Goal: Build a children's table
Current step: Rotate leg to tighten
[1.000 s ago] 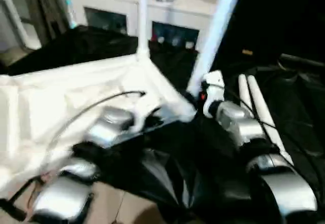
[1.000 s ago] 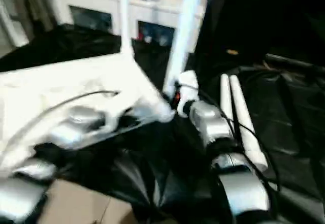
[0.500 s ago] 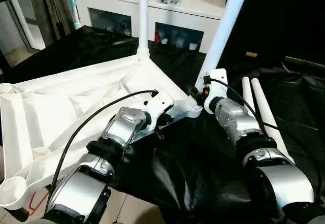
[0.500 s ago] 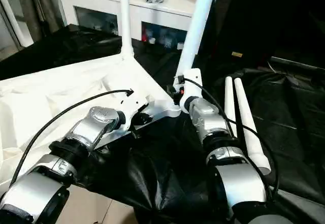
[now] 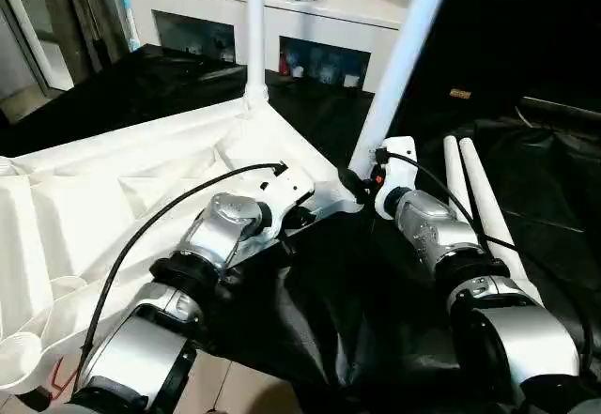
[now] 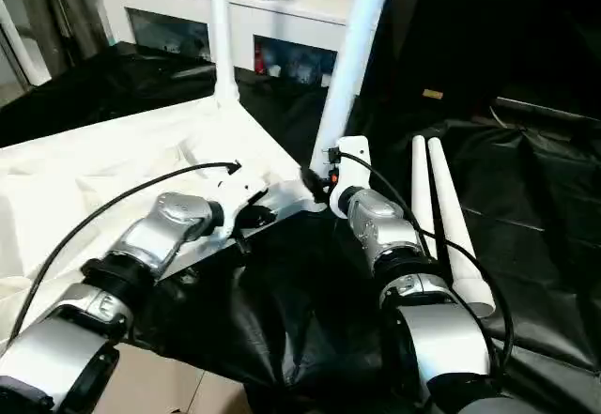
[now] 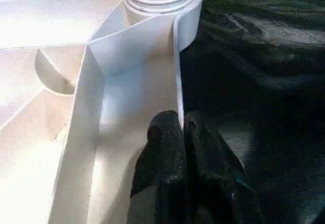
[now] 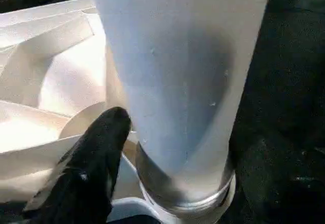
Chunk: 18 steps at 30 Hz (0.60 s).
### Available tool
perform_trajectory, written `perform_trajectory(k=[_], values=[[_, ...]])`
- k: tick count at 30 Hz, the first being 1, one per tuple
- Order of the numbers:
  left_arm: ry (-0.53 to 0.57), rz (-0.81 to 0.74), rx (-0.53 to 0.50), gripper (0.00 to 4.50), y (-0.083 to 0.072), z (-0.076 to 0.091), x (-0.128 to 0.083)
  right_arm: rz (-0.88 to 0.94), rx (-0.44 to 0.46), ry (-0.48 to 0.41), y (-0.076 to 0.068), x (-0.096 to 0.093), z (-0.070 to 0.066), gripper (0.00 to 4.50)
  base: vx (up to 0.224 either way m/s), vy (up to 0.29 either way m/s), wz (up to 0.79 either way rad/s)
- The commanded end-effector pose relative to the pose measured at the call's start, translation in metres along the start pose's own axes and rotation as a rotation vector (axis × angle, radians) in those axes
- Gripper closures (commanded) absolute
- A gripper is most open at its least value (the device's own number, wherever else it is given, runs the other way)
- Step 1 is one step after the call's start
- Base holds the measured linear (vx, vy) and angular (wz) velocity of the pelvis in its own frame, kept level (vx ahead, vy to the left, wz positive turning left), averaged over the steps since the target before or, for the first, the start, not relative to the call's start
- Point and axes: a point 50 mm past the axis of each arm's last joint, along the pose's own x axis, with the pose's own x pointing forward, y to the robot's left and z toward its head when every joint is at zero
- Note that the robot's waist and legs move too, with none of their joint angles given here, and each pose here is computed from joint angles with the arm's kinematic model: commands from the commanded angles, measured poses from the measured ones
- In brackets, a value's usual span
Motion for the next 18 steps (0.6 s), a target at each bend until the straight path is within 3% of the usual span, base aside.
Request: perform_trajectory(k=[1, 12, 18], values=[[-0.028, -0.039, 0.065, 4.50, -0.006, 0.008, 0.001, 0.092, 0.028, 0.124, 0.012, 0.001, -0.027, 0.65, 0.000, 0.000, 0.00], [-0.038, -0.191, 0.136, 4.50, -0.008, -0.006, -0.019, 0.339, -0.172, 0.141, 0.002, -0.016, -0.019, 0.57, 0.000, 0.000, 0.00], [-0.046, -0.264, 0.173, 4.50, -0.011, -0.011, -0.028, 0.407, -0.231, 0.125, 0.001, -0.022, -0.015, 0.57, 0.000, 0.000, 0.00]])
